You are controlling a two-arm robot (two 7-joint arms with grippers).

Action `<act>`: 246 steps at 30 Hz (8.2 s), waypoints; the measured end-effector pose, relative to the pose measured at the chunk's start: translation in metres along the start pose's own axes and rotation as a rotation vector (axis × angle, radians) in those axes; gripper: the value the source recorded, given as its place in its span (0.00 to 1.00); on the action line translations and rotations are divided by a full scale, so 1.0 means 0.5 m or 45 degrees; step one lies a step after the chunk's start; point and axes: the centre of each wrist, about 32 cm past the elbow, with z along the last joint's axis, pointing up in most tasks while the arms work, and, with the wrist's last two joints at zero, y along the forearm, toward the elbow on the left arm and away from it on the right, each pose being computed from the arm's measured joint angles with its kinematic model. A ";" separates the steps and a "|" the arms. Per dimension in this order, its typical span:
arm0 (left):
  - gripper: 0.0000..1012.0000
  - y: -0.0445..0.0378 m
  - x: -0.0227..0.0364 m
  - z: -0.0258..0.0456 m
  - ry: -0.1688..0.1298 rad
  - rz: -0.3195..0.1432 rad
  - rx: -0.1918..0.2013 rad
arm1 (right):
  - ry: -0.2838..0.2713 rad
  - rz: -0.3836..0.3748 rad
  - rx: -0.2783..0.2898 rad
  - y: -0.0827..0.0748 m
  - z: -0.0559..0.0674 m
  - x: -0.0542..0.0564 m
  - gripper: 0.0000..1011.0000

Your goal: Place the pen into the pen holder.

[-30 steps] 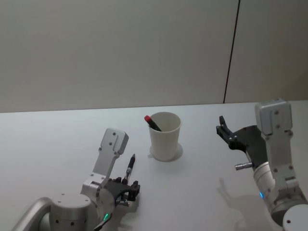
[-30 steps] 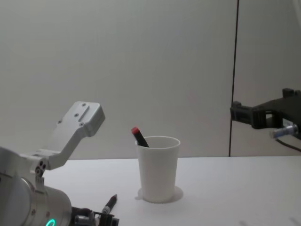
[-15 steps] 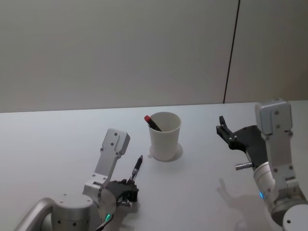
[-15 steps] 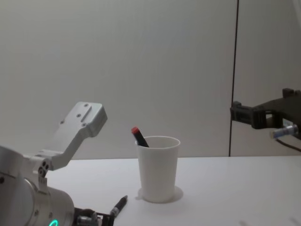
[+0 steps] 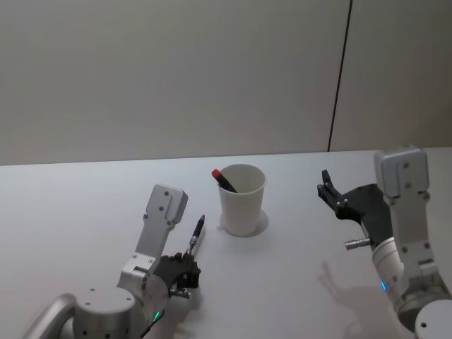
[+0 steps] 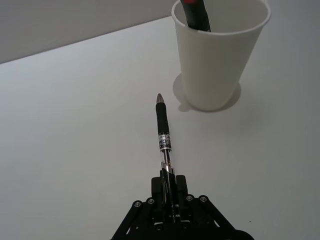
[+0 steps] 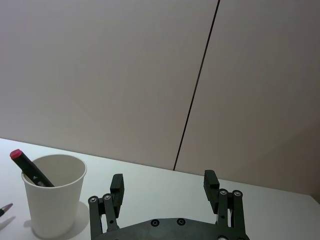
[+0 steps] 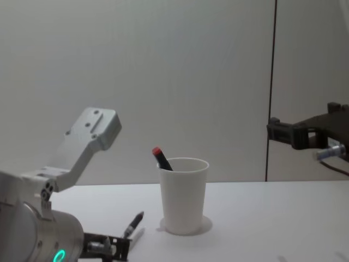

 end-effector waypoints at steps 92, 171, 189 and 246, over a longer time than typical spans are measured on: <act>0.17 0.008 0.169 -0.049 -0.032 -0.558 -1.185 | 0.000 0.000 0.000 0.000 0.000 0.000 0.99; 0.17 -0.078 0.221 -0.043 -0.322 -1.163 -1.313 | 0.169 0.680 0.243 -0.081 0.012 0.101 0.99; 0.17 -0.078 0.221 -0.043 -0.322 -1.165 -1.312 | 0.328 0.856 0.421 -0.077 -0.008 0.123 0.99; 0.17 -0.078 0.221 -0.043 -0.322 -1.165 -1.312 | 0.770 1.046 0.489 0.061 -0.042 0.022 0.80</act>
